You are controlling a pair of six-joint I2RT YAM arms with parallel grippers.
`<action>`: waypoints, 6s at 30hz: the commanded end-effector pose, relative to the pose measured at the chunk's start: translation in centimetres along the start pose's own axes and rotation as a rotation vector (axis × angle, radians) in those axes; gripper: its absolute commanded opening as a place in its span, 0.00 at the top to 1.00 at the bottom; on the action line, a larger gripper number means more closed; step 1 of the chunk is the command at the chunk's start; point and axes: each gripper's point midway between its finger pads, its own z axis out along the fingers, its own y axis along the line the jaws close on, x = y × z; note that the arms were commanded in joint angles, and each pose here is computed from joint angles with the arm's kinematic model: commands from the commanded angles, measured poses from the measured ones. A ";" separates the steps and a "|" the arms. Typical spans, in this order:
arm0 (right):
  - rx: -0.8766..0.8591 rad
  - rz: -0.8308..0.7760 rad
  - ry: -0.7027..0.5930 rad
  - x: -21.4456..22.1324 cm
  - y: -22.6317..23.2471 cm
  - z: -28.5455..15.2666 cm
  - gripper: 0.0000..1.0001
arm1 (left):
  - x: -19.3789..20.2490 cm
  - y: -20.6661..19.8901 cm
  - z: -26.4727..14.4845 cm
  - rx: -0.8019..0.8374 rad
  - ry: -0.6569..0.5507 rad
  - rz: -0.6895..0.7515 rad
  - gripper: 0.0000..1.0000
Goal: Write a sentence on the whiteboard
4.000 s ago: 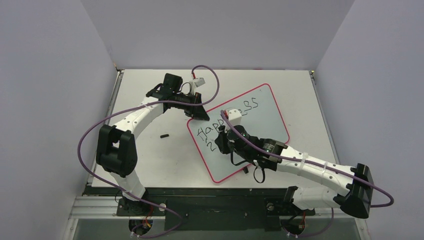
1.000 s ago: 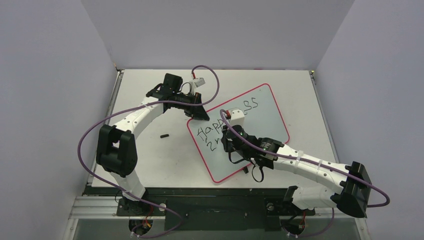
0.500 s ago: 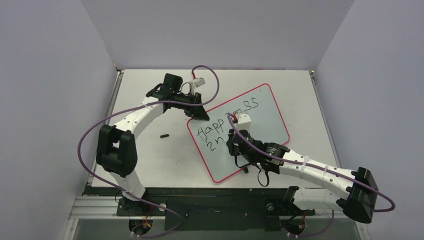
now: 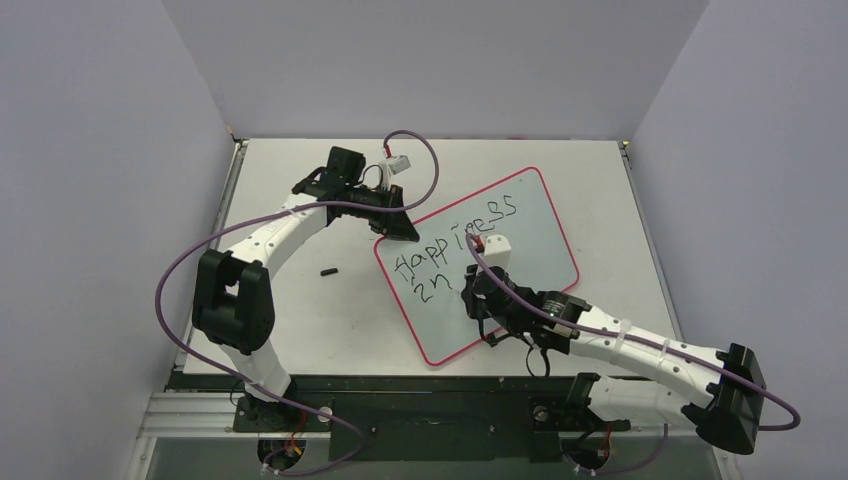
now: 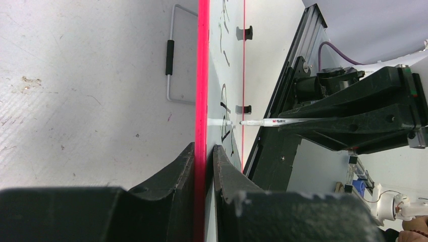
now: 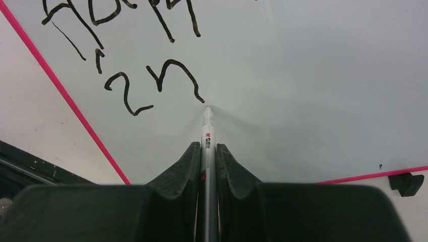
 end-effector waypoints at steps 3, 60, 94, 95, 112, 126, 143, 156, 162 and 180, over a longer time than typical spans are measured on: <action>-0.001 0.076 -0.115 -4.6 -0.7 -2.3 1.00 | -2.5 -2.2 -1.1 -0.004 -0.064 0.138 1.00; 0.076 0.080 0.003 -2.0 -3.7 1.8 1.00 | -2.8 -2.8 -1.0 0.013 -0.073 0.157 1.00; 0.175 0.082 -0.032 -4.9 -4.6 2.8 1.00 | -2.6 -3.0 -1.0 0.020 -0.076 0.163 1.00; 0.171 0.084 -0.026 -4.6 -4.6 2.8 1.00 | -2.6 -3.0 -1.0 0.022 -0.076 0.163 1.00; 0.139 0.098 0.062 1.7 -4.5 1.8 1.00 | -2.6 -3.2 -1.1 0.015 -0.070 0.158 1.00; 0.112 0.082 0.046 1.4 -2.6 1.5 1.00 | -2.4 -2.9 -1.0 0.009 -0.060 0.154 1.00; 0.147 0.110 -0.160 -7.6 -3.7 -1.5 1.00 | -2.2 -2.9 -1.1 0.007 -0.064 0.160 1.00; 0.193 0.138 -0.146 -8.3 -6.4 0.1 1.00 | -2.3 -2.8 -1.0 0.008 -0.068 0.164 1.00; 0.167 0.139 -0.143 -9.0 -5.5 1.0 1.00 | -2.3 -2.8 -0.9 0.008 -0.065 0.161 1.00; 0.191 0.133 -0.052 -4.6 -6.9 2.3 1.00 | -2.4 -3.0 -1.0 0.009 -0.064 0.163 1.00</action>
